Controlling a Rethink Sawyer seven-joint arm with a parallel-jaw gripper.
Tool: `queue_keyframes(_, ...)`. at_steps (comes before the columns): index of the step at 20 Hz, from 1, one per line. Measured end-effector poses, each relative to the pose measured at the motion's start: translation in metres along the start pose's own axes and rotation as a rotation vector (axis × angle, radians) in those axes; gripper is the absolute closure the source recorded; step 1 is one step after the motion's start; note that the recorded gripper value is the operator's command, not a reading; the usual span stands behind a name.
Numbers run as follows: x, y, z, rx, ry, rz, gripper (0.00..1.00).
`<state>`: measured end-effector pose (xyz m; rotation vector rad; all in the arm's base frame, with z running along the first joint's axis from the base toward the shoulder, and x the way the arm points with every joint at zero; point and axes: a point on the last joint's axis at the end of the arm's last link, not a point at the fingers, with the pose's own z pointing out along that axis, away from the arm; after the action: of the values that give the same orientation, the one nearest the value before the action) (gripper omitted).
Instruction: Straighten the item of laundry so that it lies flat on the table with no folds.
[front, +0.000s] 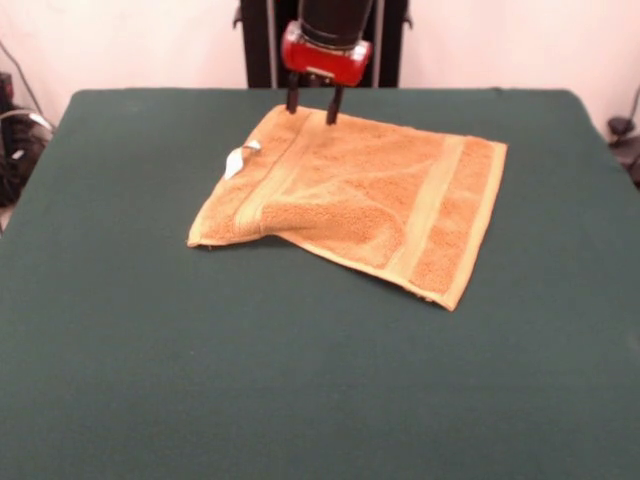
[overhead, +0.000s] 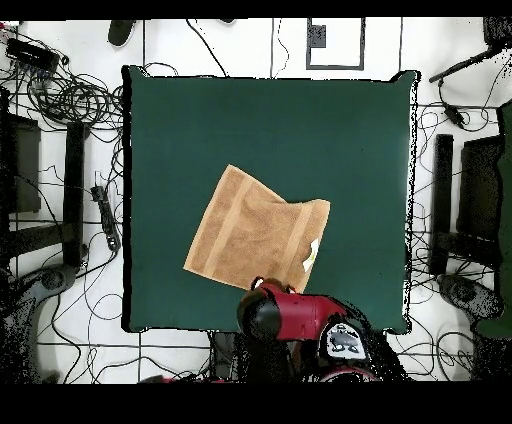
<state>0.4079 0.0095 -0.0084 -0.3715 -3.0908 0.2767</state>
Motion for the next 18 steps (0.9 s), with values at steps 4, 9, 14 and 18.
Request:
queue_keyframes(4,-0.023,0.005,-0.019,-0.023,-0.059,0.032,0.00)
queue_keyframes(9,-0.055,0.004,-0.043,-0.057,-0.128,0.090,0.00)
queue_keyframes(14,-0.087,0.007,-0.062,-0.072,-0.200,0.117,0.00)
queue_keyframes(18,-0.112,0.011,-0.065,-0.077,-0.238,0.130,0.00)
